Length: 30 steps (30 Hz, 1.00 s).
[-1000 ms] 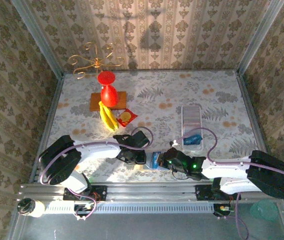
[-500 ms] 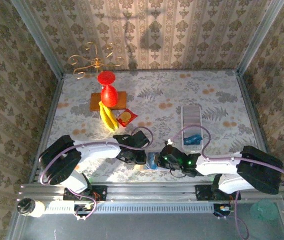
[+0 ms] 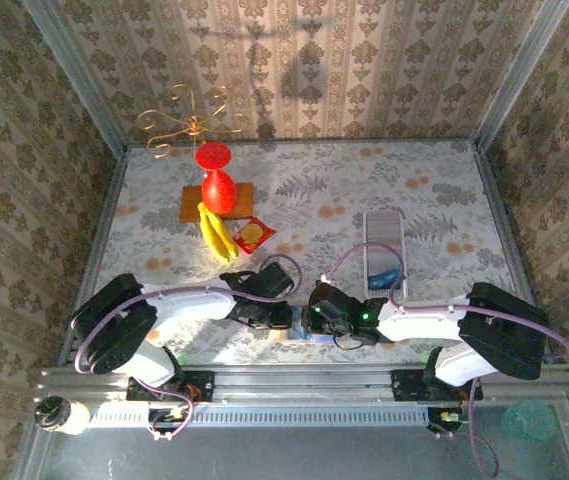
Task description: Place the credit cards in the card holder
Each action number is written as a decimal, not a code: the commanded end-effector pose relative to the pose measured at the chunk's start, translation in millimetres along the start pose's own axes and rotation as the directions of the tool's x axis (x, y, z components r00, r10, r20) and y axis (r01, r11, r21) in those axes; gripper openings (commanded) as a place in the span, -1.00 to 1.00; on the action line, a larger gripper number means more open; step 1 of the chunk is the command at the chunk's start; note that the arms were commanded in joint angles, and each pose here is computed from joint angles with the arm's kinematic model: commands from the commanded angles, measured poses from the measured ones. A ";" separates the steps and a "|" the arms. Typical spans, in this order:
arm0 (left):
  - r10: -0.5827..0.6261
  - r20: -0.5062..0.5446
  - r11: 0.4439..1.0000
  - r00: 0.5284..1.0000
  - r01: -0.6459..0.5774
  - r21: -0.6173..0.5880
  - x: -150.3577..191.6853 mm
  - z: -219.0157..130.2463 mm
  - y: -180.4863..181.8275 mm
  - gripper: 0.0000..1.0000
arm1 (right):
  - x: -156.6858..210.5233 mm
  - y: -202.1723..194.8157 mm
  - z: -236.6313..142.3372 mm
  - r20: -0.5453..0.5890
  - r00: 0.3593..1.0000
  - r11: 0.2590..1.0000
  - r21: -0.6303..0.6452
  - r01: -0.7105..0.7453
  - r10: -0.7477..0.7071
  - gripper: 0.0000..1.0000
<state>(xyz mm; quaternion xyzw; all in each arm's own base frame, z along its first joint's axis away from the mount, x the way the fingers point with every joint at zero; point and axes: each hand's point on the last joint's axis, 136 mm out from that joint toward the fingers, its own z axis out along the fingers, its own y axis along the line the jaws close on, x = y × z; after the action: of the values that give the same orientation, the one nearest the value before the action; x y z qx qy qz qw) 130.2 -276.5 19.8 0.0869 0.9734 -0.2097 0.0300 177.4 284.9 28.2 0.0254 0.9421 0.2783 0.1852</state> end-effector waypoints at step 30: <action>-0.113 0.057 0.967 0.992 0.097 0.237 12.9 -18.5 8.4 -0.53 | -0.3 -7.3 -24.8 -0.049 0.998 0.985 0.168 0.047 -0.039 -0.71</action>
<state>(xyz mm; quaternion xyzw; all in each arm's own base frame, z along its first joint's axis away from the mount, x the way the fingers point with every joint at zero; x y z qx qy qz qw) 120.8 -267.1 36.6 0.0378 0.9401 -0.3358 0.0454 170.4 275.2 42.2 0.0168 0.9600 0.2256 0.1652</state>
